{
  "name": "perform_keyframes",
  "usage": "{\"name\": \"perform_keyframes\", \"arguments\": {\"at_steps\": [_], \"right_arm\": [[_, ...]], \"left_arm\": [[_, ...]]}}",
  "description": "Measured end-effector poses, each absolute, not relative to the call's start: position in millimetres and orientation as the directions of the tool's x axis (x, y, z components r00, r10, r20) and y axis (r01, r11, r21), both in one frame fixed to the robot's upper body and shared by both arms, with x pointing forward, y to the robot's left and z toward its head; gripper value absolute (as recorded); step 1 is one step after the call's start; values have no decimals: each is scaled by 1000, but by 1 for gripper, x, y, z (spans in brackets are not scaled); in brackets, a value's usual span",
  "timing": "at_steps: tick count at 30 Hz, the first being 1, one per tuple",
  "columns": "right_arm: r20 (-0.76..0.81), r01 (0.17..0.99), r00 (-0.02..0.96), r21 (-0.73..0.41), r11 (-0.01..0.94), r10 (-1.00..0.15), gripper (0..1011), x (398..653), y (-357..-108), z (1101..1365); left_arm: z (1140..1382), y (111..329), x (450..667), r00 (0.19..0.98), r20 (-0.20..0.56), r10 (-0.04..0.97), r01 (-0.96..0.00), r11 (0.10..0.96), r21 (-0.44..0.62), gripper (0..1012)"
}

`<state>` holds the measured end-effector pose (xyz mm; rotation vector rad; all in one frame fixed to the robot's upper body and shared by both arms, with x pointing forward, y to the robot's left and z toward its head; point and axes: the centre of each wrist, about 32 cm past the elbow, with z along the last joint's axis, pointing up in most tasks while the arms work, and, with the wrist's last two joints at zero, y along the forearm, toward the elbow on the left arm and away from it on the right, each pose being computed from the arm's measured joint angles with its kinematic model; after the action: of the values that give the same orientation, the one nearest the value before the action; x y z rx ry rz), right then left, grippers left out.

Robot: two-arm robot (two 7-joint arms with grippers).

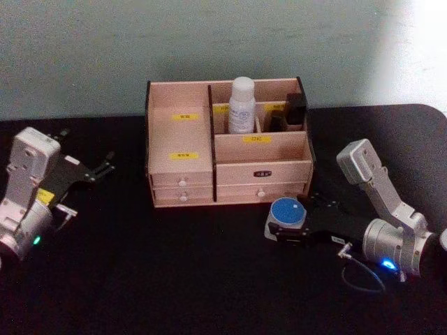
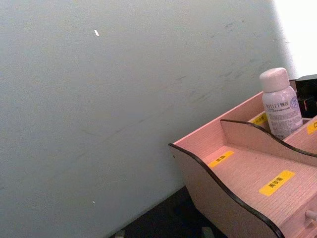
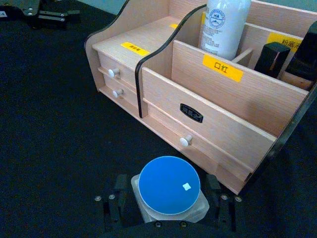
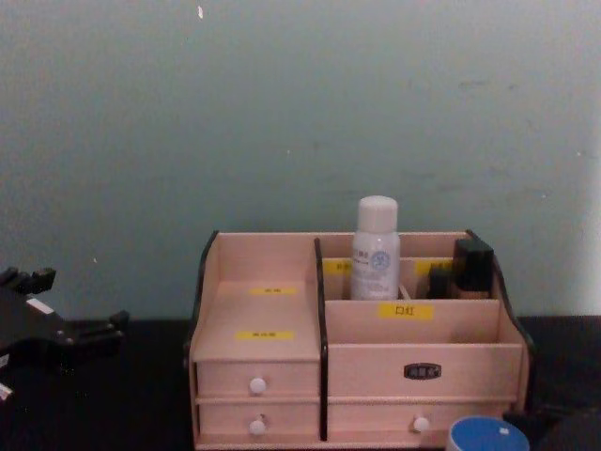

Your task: Pick up the facial cleanser and watermelon frost from the table and place them into the tiered storage box.

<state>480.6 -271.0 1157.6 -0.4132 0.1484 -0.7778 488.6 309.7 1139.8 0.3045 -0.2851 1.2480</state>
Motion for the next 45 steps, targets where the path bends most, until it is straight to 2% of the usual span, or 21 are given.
{"name": "perform_keyframes", "arguments": {"at_steps": [6,9,16,18,31,45], "right_arm": [[21,650,707,-415,637,-707,996,480,-271,1158],[21,650,706,-415,637,-708,947,480,-271,1158],[21,651,706,-414,636,-708,742,480,-271,1158],[21,651,706,-414,636,-708,718,480,-271,1158],[20,651,707,-407,641,-706,712,480,-272,1160],[56,628,761,-312,713,-646,712,486,-266,1198]], "left_arm": [[1140,310,489,292,374,880,-955,287,70,1002],[1140,310,489,292,374,880,-955,287,70,1001],[1140,310,489,292,374,880,-955,287,70,1001],[1140,310,489,292,374,880,-955,287,70,1001],[1140,310,489,292,374,880,-955,287,70,1001],[1140,310,489,292,374,880,-955,287,70,1001]]}}
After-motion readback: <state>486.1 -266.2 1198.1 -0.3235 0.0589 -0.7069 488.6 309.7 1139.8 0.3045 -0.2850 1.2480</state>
